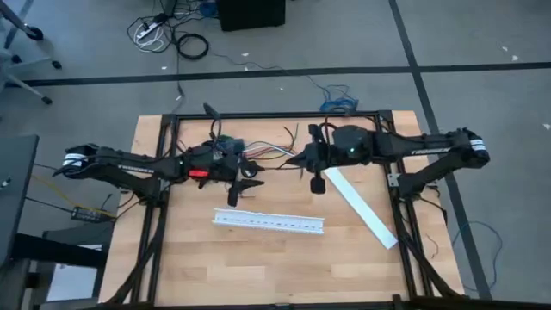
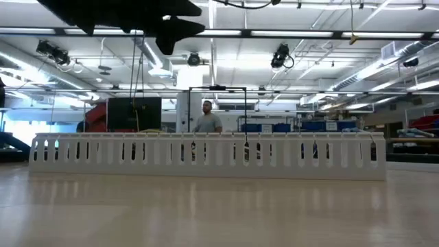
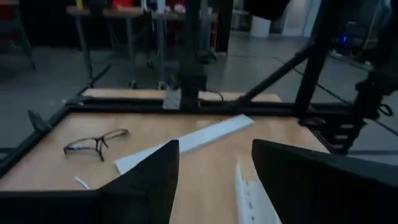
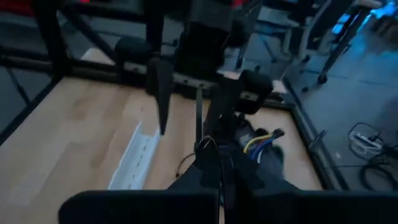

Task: Ziptie cables
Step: Wrap the cable wires with the black zip tie

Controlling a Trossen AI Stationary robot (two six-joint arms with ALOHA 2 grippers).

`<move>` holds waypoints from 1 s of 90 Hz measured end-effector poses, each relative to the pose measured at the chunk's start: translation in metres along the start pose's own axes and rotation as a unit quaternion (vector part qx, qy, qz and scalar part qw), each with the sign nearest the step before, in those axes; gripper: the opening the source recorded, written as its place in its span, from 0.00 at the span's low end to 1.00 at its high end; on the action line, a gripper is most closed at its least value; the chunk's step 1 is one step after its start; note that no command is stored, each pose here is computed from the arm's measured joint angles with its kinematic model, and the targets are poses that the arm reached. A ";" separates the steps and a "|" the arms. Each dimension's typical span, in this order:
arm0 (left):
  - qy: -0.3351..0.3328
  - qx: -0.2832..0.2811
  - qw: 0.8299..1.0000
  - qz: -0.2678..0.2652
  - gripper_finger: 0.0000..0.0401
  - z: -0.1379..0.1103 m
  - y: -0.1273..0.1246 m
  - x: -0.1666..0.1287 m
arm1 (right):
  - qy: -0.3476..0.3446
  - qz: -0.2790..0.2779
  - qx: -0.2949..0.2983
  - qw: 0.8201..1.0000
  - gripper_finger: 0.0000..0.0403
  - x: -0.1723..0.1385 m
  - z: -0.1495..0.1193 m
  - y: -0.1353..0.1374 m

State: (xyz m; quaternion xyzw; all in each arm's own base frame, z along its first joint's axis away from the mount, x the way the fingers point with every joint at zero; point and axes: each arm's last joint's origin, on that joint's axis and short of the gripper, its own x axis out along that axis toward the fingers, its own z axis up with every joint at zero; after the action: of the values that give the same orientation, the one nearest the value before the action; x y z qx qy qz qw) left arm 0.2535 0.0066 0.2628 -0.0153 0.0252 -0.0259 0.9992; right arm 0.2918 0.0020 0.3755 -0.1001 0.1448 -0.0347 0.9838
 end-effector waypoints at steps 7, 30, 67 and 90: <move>-0.037 0.022 0.999 -0.007 0.49 0.001 -0.004 -0.002 | -0.021 -0.010 0.006 1.000 0.00 0.001 0.003 -0.004; -0.097 0.092 0.990 0.049 0.49 0.009 -0.004 -0.005 | -0.096 -0.011 0.031 0.995 0.00 0.001 0.017 -0.009; -0.166 0.096 0.979 0.065 0.49 0.022 -0.003 -0.008 | -0.159 0.023 0.039 0.986 0.00 0.021 0.021 -0.006; -0.166 0.090 0.980 0.064 0.49 0.022 -0.003 -0.008 | -0.178 0.035 0.037 0.983 0.00 0.034 0.019 -0.007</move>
State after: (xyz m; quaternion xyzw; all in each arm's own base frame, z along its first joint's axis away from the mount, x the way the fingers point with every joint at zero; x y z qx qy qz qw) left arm 0.2462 0.0042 0.2849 0.0719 -0.1421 0.0385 0.9865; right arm 0.3299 -0.0045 0.3848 -0.0634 -0.0306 0.0129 0.9974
